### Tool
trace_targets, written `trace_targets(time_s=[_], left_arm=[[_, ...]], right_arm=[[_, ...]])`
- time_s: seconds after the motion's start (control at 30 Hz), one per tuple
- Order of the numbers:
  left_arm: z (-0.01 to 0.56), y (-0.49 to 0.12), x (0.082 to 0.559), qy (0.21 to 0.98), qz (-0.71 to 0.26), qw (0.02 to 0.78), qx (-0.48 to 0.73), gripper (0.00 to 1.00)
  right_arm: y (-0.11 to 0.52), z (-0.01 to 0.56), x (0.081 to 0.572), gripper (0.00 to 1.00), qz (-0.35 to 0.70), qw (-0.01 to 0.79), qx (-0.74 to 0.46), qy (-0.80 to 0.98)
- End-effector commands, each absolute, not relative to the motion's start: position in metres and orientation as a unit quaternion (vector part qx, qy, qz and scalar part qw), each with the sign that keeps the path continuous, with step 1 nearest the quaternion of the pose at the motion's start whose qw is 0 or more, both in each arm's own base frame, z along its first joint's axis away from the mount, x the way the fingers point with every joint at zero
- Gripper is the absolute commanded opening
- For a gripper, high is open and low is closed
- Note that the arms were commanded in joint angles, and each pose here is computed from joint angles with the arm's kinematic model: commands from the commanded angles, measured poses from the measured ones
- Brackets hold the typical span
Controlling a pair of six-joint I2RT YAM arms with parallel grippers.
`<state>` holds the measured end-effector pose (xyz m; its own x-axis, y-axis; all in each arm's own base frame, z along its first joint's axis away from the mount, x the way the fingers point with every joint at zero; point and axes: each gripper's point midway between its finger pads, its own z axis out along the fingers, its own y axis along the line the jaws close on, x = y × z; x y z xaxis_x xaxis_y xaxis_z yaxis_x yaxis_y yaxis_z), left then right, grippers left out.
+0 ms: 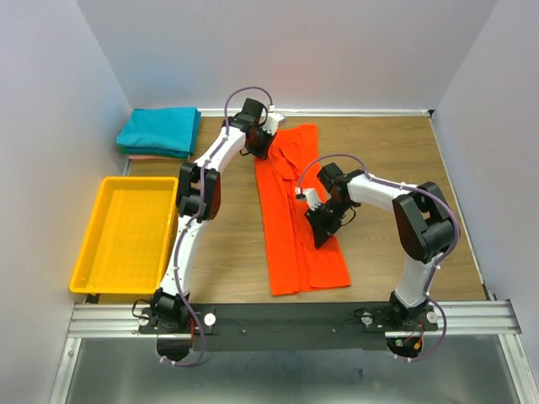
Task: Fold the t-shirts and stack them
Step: Fold the tshirt
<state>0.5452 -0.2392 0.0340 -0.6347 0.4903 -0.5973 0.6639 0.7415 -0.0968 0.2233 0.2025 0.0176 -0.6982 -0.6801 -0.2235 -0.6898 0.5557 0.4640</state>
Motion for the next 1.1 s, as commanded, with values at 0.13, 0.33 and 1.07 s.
trace_targets(time_s=[0.13,0.33,1.07], left_arm=[[0.072,-0.241,0.584,0.850,-0.123,0.360,0.364,0.04],[0.176,-0.247,0.556,0.811,-0.175,0.435,0.350,0.31],[0.024,-0.237,0.428,0.888,-0.312,0.204,0.270,0.18]], right_arm=[[0.240,0.076,0.265,0.46,0.369,0.093,-0.365,0.850],[0.199,0.107,0.392,0.56,0.324,0.199,-0.292,0.877],[0.198,0.013,0.484,0.26,0.256,0.199,-0.167,0.931]])
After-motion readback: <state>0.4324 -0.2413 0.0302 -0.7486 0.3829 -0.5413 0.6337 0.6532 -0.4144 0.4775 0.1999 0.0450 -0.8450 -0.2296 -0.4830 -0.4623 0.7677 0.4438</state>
